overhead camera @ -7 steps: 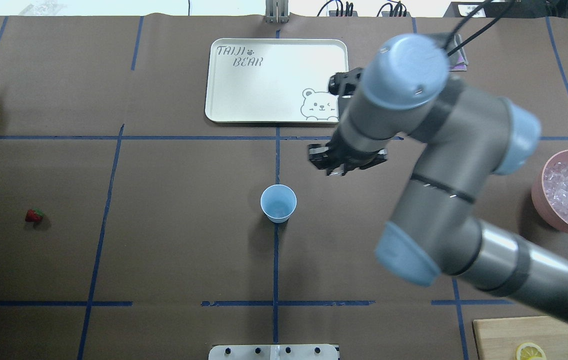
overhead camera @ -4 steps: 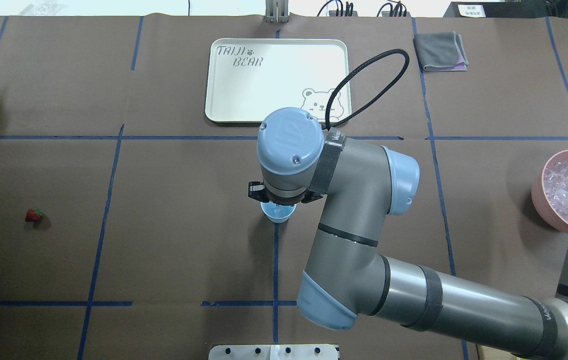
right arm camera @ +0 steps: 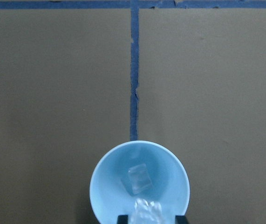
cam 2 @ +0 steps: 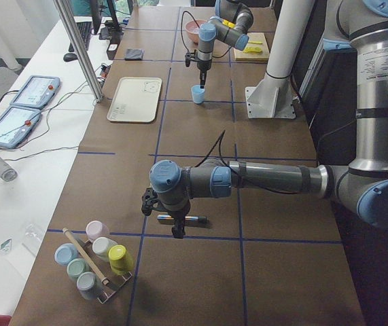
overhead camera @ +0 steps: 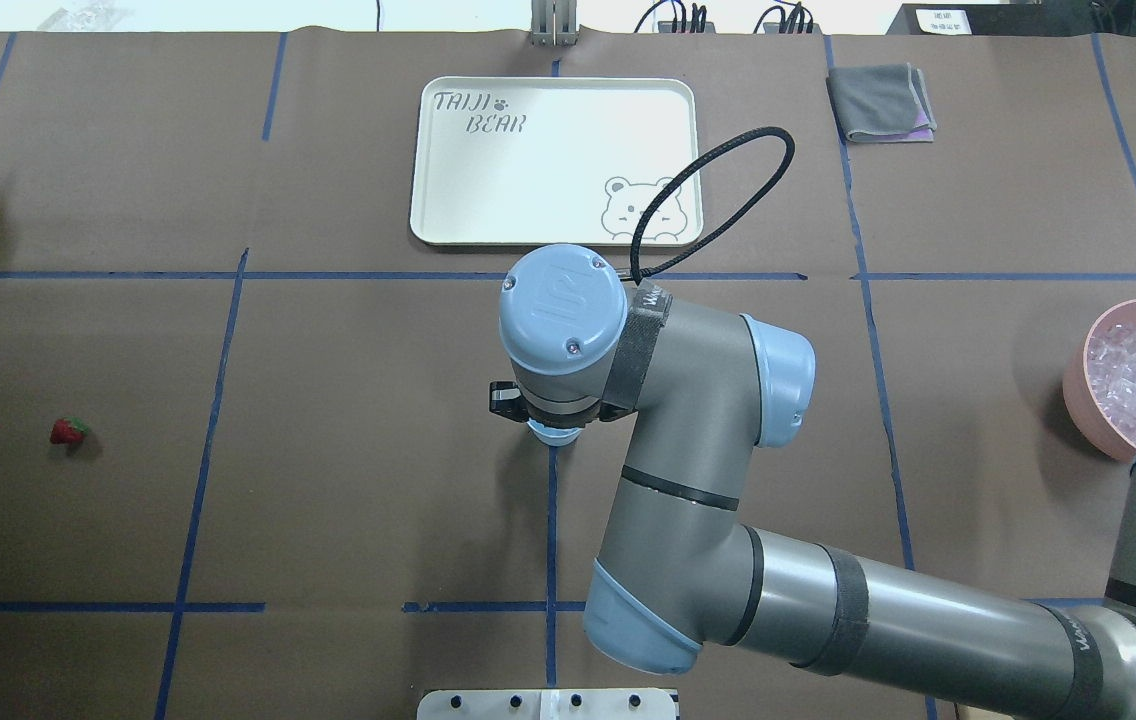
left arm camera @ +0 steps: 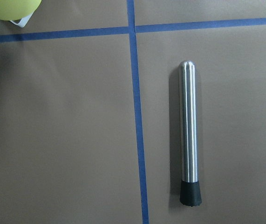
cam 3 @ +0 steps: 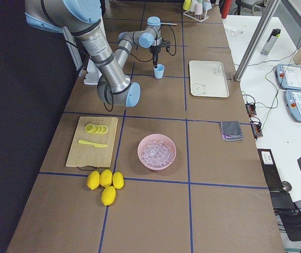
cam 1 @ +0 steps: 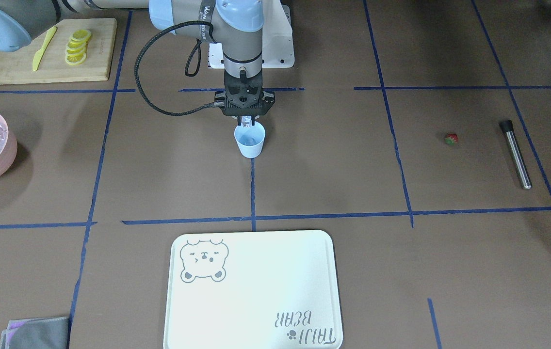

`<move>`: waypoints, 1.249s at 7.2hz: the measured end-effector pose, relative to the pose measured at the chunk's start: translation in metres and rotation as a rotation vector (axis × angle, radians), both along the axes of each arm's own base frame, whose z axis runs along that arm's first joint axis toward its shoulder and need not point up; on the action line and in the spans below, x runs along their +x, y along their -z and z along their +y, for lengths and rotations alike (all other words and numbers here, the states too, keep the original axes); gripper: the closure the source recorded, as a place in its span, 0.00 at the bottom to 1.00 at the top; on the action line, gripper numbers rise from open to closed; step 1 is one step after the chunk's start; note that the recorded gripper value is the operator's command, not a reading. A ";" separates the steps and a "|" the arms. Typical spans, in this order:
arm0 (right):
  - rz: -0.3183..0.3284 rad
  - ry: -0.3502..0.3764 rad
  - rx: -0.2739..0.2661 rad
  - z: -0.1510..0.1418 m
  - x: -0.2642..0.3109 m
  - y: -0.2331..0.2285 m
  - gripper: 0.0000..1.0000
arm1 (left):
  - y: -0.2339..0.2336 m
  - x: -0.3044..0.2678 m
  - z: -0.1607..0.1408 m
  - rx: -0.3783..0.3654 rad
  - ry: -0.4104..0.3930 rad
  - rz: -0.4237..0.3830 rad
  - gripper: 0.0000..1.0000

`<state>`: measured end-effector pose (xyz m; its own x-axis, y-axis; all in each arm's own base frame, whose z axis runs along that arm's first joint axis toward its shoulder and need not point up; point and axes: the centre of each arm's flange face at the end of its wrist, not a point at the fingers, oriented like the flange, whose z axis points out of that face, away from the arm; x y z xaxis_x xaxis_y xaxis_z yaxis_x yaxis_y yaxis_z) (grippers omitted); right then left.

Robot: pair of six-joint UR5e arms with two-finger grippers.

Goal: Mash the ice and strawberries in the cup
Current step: 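Release the ice cube into the cup and lift the right gripper, then move the right gripper back into the pink bowl and grasp an ice cube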

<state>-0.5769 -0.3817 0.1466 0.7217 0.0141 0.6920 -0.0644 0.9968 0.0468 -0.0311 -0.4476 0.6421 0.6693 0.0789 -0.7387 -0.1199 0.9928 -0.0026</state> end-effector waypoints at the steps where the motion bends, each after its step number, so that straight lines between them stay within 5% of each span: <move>1: 0.000 -0.002 0.002 0.000 0.000 0.000 0.02 | 0.000 0.000 0.000 0.000 0.000 0.000 0.00; 5: 0.000 -0.008 0.007 -0.021 0.019 -0.005 0.01 | 0.000 0.000 0.000 0.001 0.000 0.000 0.00; 9: 0.017 0.120 0.100 -0.071 0.180 -0.107 0.01 | 0.000 0.000 0.000 -0.001 -0.001 0.000 0.00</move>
